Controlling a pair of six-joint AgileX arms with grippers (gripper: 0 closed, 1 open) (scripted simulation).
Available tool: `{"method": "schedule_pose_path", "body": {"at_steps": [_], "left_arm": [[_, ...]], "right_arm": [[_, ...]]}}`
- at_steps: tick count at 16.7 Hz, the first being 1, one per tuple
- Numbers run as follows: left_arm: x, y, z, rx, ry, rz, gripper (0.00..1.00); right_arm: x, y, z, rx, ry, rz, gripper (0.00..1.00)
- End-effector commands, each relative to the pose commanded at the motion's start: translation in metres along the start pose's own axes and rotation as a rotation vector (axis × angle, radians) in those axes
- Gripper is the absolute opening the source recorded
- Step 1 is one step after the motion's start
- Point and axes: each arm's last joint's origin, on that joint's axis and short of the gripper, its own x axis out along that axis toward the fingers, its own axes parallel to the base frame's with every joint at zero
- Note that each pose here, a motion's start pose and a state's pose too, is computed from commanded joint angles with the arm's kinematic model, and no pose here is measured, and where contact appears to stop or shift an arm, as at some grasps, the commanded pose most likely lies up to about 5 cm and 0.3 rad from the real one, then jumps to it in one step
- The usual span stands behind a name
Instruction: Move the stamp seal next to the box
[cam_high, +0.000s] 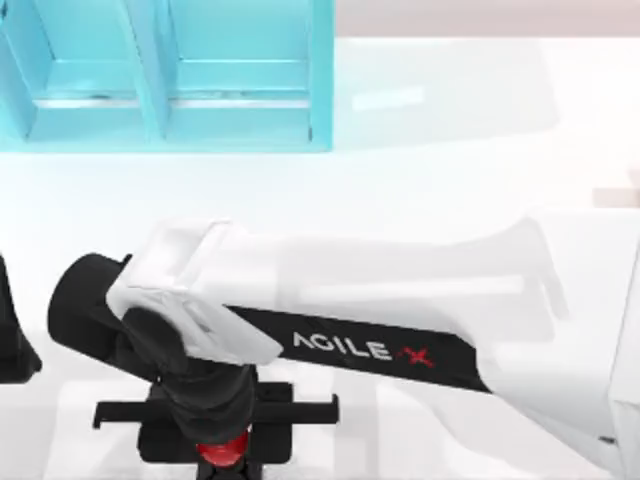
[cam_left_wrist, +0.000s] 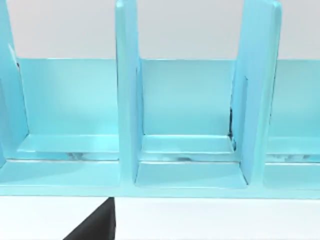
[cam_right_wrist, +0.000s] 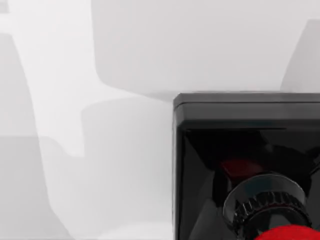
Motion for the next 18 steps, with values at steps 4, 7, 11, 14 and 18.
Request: {"method": "schedule_pose_path", "body": {"at_steps": [4, 7, 11, 14, 18], "left_arm": [[0.0, 0.0, 0.0, 0.0, 0.0, 0.0, 1.0], [0.0, 0.0, 0.0, 0.0, 0.0, 0.0, 1.0], [0.0, 0.0, 0.0, 0.0, 0.0, 0.0, 1.0], [0.0, 0.0, 0.0, 0.0, 0.0, 0.0, 1.0], [0.0, 0.0, 0.0, 0.0, 0.0, 0.0, 1.0]], "right_arm": [[-0.033, 0.0, 0.0, 0.0, 0.0, -0.003, 0.0], [-0.045, 0.0, -0.001, -0.005, -0.002, -0.001, 0.0], [-0.043, 0.0, 0.0, -0.004, 0.001, -0.006, 0.0], [-0.051, -0.019, 0.017, -0.01, 0.009, -0.019, 0.0], [-0.083, -0.094, 0.071, -0.012, 0.005, -0.01, 0.0]]}}
